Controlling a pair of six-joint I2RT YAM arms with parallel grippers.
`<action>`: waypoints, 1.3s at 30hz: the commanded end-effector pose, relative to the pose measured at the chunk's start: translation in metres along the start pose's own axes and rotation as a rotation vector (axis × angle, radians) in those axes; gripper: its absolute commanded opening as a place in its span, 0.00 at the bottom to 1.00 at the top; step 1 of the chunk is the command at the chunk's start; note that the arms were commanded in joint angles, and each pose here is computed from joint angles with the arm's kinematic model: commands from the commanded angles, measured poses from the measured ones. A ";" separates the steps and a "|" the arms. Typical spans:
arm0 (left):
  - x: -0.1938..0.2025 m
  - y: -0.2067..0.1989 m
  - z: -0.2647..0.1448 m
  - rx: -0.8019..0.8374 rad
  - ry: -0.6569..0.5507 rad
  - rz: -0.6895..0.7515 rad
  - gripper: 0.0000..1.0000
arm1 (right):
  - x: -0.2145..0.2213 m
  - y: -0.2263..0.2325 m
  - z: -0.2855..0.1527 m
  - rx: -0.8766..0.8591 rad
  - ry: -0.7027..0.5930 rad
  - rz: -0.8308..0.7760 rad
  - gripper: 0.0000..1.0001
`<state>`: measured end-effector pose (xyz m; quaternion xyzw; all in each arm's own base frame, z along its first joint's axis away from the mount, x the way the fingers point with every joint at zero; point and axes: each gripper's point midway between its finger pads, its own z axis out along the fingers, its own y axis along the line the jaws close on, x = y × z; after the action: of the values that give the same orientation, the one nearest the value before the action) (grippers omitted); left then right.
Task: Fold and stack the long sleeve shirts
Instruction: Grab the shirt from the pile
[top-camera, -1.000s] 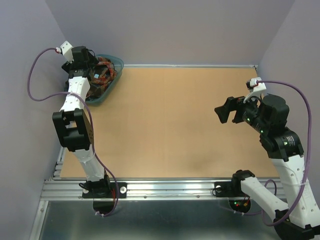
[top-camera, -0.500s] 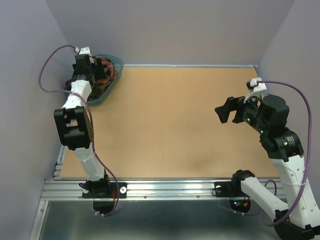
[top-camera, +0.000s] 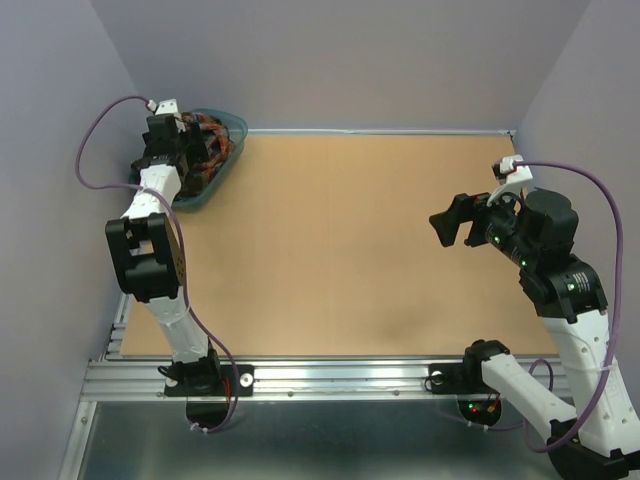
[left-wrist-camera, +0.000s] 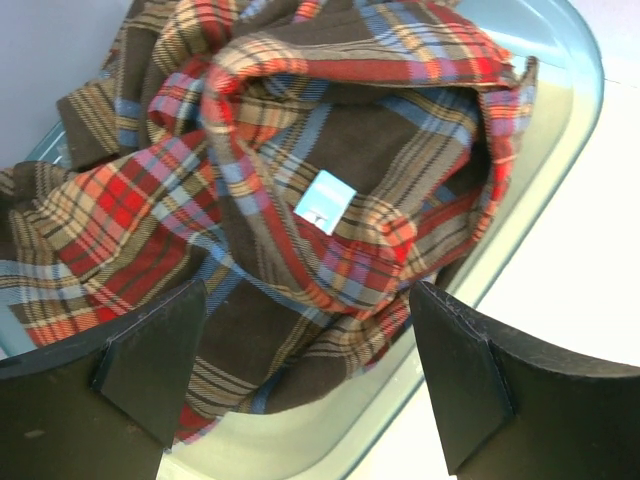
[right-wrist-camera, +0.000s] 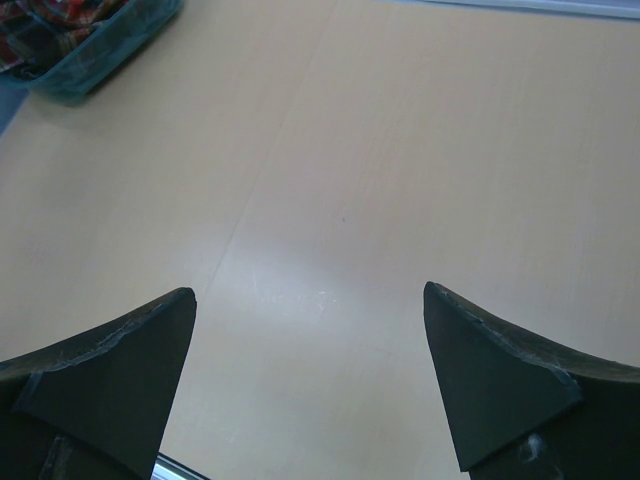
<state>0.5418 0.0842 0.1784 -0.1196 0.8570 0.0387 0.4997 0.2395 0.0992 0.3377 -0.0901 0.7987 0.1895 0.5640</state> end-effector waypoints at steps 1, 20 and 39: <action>-0.022 0.008 -0.001 -0.002 -0.084 0.000 0.94 | -0.006 0.005 0.002 -0.030 -0.034 -0.023 1.00; -0.021 0.016 0.025 -0.015 -0.110 -0.009 0.94 | -0.002 0.003 0.002 -0.020 -0.030 -0.015 1.00; -0.101 0.016 -0.139 0.007 -0.376 -0.021 0.94 | -0.012 0.006 -0.007 -0.022 -0.067 -0.022 1.00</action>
<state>0.5001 0.0933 0.2794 -0.1248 0.7865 0.0457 0.6031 0.2376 0.1000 0.3343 -0.0920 0.7996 0.1922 0.5615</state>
